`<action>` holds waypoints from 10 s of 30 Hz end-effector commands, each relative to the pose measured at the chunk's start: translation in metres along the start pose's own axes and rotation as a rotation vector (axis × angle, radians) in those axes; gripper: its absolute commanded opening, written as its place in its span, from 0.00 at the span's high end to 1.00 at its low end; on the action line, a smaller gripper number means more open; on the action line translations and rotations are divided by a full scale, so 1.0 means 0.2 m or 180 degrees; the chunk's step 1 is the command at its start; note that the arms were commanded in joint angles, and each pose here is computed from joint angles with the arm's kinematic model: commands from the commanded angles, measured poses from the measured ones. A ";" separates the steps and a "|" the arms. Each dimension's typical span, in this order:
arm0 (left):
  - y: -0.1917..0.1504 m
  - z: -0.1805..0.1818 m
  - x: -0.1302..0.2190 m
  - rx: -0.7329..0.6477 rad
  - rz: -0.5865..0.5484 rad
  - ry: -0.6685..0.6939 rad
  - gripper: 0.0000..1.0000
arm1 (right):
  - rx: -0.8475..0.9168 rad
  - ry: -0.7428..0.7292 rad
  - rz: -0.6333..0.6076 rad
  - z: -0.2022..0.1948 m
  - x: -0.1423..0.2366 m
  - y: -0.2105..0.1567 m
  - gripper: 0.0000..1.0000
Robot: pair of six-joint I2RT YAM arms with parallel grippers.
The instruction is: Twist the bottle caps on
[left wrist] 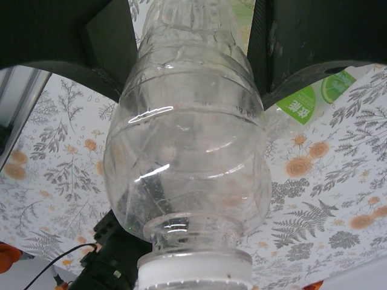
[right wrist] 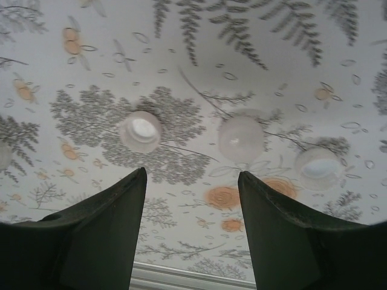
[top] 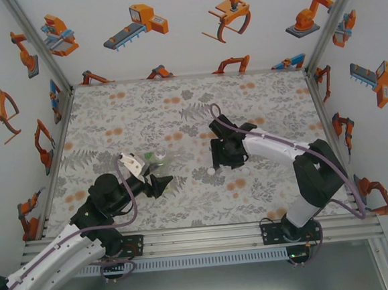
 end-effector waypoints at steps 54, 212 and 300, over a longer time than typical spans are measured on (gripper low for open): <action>0.05 0.03 -0.06 0.0212 -0.0076 0.0123 1.00 | -0.0500 -0.0287 -0.0028 -0.39 -0.07 -0.05 0.48; 0.04 0.05 -0.11 0.0265 -0.0042 0.0240 1.00 | -0.0511 -0.0320 -0.0081 -0.43 -0.05 -0.03 0.56; 0.05 0.05 -0.12 0.0298 -0.0054 0.0229 1.00 | -0.0539 -0.0300 -0.0047 -0.45 -0.05 -0.05 0.56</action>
Point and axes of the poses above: each hand's point on the last joint's axis, 136 mm out from that joint toward the fingers, its own x axis back along the fingers, its own z axis along the line the jaws close on, y = z × x, the point moved 9 cm from there along x, back along the fingers, and after that the axes turned 3 degrees about -x, right-handed, at the moved point
